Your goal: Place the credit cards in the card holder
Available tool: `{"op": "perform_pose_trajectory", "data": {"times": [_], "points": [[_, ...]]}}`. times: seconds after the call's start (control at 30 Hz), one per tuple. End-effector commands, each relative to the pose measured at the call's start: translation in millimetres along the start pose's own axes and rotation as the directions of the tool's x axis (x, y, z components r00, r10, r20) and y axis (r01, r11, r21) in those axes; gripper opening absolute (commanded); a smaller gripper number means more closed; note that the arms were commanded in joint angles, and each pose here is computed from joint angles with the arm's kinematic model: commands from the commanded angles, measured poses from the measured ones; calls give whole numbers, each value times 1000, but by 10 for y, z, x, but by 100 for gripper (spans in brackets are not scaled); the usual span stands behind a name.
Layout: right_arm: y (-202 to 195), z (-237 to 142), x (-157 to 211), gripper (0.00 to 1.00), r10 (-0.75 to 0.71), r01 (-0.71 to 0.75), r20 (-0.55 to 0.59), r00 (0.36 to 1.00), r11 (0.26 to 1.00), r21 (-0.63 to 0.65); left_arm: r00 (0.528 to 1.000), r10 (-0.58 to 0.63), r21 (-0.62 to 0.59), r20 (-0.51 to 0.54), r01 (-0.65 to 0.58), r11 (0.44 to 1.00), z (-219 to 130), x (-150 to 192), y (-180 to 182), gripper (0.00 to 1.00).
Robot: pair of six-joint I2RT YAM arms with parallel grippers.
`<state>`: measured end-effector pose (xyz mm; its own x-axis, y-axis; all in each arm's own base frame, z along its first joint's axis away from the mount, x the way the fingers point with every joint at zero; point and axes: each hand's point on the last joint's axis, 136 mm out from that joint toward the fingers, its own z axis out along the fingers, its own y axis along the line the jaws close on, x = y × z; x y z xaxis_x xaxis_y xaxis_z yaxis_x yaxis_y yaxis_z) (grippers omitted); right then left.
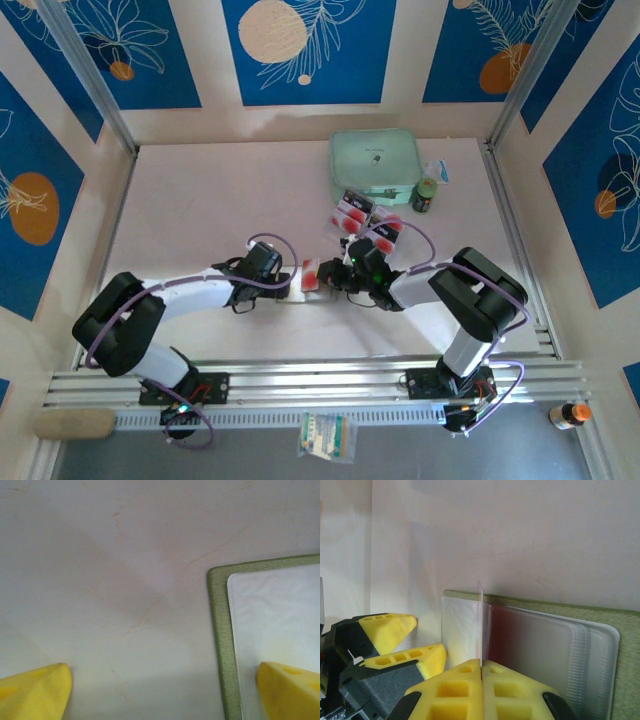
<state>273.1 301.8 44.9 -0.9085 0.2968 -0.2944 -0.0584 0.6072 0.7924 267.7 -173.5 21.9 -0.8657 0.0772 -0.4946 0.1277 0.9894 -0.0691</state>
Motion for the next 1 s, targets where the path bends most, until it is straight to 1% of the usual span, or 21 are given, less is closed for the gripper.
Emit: {"op": "perform_pose_trajectory", "data": {"times": [0.0,0.7,0.97], "points": [[-12,48,78,0,10,-10,-37,999,1000,5,1000,4,-31,-24,-5,1000,13,89,62,94],[-49,91,228,0,54,-52,-100,994,998,22,1000,-1,-29,-25,0,1000,23,106,61,94],[-48,93,250,0,63,-60,-107,992,998,24,1000,-3,-32,-21,2,999,18,113,70,94]]}}
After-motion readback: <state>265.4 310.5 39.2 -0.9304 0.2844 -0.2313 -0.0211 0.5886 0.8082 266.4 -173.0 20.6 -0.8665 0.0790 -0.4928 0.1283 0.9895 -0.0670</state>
